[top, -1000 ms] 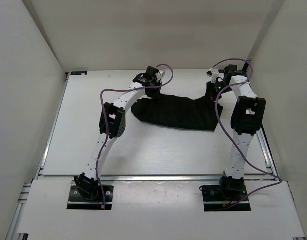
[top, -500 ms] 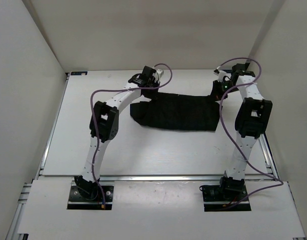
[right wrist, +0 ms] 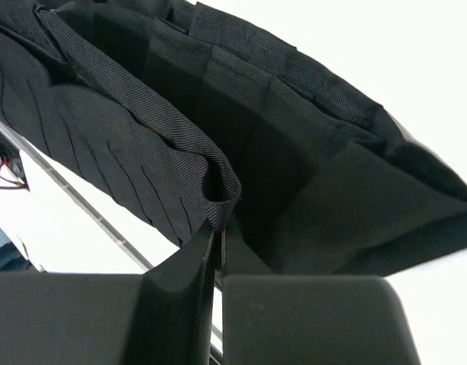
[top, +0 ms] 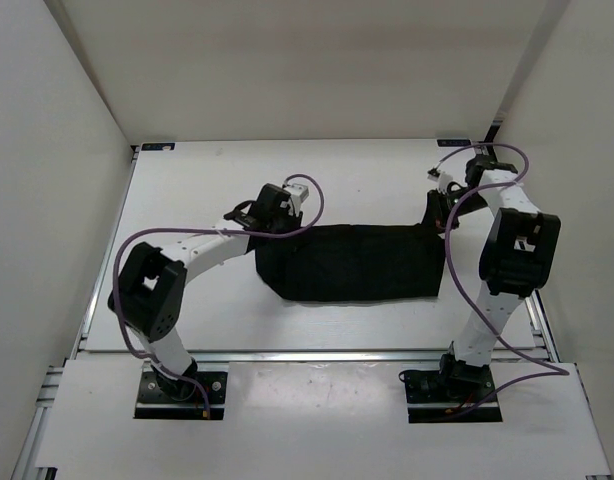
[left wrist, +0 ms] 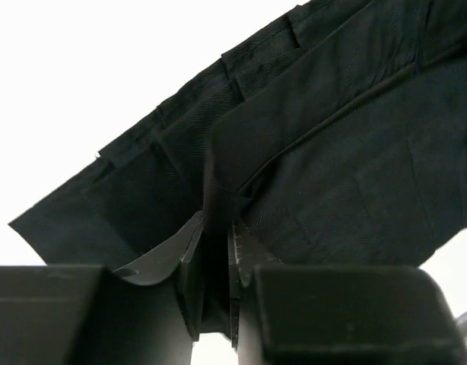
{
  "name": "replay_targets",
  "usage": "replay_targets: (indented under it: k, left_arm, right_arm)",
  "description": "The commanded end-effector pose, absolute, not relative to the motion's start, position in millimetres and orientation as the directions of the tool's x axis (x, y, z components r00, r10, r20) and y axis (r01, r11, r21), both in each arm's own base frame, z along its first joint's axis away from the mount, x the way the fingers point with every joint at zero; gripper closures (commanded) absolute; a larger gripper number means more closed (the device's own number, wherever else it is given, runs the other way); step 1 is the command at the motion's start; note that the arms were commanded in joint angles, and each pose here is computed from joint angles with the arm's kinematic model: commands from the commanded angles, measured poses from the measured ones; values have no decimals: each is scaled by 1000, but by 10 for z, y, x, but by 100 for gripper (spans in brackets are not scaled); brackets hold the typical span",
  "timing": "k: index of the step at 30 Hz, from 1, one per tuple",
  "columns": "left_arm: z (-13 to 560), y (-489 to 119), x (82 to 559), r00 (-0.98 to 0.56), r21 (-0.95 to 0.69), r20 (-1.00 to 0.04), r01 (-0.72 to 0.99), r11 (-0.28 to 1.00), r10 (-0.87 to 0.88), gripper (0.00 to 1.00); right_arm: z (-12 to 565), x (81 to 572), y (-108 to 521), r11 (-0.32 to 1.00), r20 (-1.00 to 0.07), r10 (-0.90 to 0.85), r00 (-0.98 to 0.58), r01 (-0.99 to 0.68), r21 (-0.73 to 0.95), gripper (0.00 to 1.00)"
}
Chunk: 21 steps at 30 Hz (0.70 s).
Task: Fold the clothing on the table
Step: Fold the skirt
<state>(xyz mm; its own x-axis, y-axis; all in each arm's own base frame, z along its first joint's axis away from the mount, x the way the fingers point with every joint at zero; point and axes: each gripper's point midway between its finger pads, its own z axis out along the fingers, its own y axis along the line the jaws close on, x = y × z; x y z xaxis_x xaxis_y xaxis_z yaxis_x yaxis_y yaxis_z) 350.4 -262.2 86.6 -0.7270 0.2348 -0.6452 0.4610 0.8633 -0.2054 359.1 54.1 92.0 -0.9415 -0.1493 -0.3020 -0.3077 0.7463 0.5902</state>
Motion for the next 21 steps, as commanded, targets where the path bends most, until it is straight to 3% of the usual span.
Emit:
replay_targets:
  k: [1,13,21]
  left_arm:
    - [1252,-2562,3542,-669,-230,-729,440,868,146,72]
    - [935,-2372,3659,-750,-249,-647,377,892,136,67]
    - [744,-2337,3804,-775,-245,-625,312,918,97,66]
  right_arm:
    - [1132,3586,445,767,-381,-188,-905,-377,519,100]
    - [723,3769,344,857,-375,-236,-896,-374,354,100]
    - [556,3975,120,938,-373,-151,-915,-251,237,100]
